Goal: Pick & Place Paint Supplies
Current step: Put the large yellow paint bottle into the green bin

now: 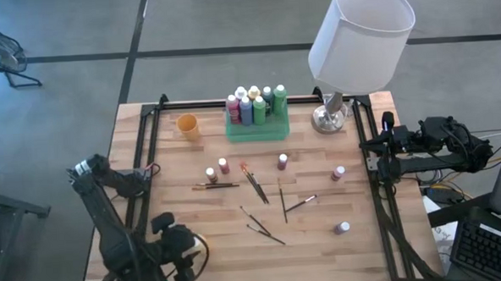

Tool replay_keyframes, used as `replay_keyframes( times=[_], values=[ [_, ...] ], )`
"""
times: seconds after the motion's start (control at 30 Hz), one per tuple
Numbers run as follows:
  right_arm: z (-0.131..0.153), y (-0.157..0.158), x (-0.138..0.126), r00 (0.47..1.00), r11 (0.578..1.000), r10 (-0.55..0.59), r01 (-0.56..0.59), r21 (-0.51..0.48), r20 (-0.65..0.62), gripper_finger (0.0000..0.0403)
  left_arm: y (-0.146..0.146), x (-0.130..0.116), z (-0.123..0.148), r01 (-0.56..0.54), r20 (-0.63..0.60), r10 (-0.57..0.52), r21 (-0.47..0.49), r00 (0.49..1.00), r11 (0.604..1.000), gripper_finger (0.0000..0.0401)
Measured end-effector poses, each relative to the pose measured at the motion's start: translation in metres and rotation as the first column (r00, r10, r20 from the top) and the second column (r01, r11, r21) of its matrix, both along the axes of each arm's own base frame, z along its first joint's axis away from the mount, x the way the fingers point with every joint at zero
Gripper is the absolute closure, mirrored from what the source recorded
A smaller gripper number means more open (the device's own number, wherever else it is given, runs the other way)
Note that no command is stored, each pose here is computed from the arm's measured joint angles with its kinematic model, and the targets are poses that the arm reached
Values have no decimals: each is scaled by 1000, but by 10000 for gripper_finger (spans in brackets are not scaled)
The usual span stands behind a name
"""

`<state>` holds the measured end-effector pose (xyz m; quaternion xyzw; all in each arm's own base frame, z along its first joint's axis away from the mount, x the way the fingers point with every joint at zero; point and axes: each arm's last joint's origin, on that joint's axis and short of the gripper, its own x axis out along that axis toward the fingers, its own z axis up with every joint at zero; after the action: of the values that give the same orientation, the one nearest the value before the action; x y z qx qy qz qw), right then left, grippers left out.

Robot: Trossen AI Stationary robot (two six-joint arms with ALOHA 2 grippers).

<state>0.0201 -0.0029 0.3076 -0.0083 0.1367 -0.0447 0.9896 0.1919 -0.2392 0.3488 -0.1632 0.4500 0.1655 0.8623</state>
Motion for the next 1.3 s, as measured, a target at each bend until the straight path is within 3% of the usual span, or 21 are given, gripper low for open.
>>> replay_keyframes(
  times=[0.27,0.97,1.3],
  values=[
    [0,0,0,1000,1000,0,0,0,0,394,-1,1,-11,6,-61,-7,-25,998,1000,120],
    [0,0,0,1000,1000,0,0,0,0,394,4,2,-59,-36,-129,38,20,991,999,125],
    [0,0,0,1000,1000,0,0,0,0,394,10,8,-66,-57,-127,62,44,990,997,126]
  ],
)
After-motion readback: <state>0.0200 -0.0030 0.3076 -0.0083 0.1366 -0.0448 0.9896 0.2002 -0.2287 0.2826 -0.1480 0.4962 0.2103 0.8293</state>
